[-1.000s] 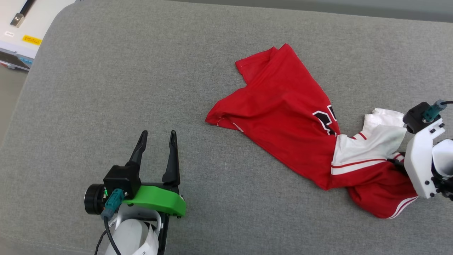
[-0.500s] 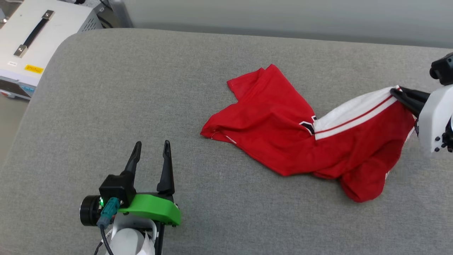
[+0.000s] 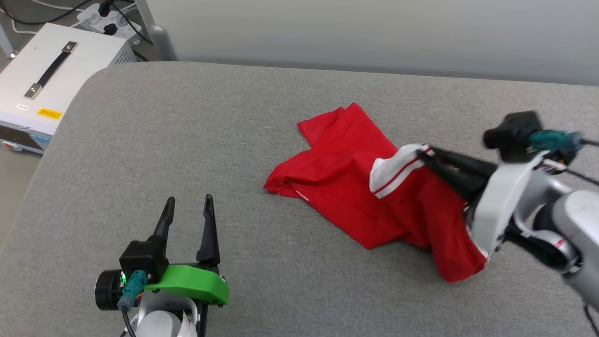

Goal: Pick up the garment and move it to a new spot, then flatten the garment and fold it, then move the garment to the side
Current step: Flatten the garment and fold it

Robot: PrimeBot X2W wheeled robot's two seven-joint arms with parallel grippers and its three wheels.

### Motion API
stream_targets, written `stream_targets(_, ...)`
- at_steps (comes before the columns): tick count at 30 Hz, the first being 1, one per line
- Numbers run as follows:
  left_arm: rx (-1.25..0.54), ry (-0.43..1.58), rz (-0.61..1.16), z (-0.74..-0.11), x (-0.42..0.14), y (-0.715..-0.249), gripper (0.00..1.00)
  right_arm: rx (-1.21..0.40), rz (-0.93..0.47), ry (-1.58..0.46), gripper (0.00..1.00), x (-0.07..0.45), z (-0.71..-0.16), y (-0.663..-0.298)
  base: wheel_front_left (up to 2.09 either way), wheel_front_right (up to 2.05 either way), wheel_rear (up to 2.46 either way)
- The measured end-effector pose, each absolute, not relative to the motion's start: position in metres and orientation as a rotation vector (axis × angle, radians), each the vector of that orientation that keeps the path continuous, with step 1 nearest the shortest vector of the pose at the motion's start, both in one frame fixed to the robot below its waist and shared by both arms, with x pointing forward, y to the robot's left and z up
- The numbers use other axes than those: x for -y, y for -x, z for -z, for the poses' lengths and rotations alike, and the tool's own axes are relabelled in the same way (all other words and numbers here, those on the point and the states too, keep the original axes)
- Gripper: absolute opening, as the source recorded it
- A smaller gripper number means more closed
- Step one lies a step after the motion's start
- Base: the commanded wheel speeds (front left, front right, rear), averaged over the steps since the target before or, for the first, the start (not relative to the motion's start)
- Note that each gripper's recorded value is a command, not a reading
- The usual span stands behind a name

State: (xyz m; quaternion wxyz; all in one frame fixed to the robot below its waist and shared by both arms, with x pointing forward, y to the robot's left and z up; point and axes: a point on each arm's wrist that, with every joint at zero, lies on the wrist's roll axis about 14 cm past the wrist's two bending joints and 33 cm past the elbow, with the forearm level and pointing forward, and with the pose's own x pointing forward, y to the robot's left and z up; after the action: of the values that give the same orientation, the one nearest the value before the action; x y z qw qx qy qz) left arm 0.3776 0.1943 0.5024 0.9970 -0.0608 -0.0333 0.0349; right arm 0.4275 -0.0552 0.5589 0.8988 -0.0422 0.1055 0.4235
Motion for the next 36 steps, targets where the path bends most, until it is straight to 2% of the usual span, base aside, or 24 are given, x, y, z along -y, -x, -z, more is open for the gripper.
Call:
stream_targets(5,0.069,0.115,-0.106,-0.503,-0.206,-0.376,1.00,-0.296,-1.047,0.096,0.00,-0.006,-0.529,-0.391,0.00,0.00,0.00)
stream_targets(15,0.047,0.100,-0.161,-0.495,-0.225,-0.376,1.00,-0.506,-1.257,0.088,0.00,-0.088,-0.462,-0.343,0.00,0.00,0.00)
stream_targets(19,0.037,0.099,-0.162,-0.492,-0.225,-0.379,1.00,-0.615,-1.284,0.122,0.00,-0.101,-0.429,-0.330,0.00,0.00,0.00)
stream_targets(24,0.032,0.099,-0.172,-0.490,-0.227,-0.381,1.00,-0.732,-1.253,0.207,0.00,-0.093,-0.389,-0.329,0.00,0.00,0.00)
stream_targets(29,0.025,0.100,-0.188,-0.488,-0.232,-0.379,1.00,-0.739,-1.265,0.204,0.00,-0.097,-0.383,-0.320,0.00,0.00,0.00)
stream_targets(30,0.025,0.100,-0.189,-0.488,-0.232,-0.379,1.00,-0.725,-1.265,0.195,0.23,-0.097,-0.386,-0.321,0.00,0.00,0.00)
stream_targets(31,0.026,0.101,-0.188,-0.488,-0.232,-0.379,1.00,-0.706,-1.263,0.179,1.00,-0.098,-0.389,-0.321,0.00,0.00,0.00)
stream_targets(36,0.041,0.108,-0.177,-0.493,-0.227,-0.375,1.00,-0.536,-1.245,0.081,1.00,-0.097,-0.424,-0.332,0.00,0.00,0.00)
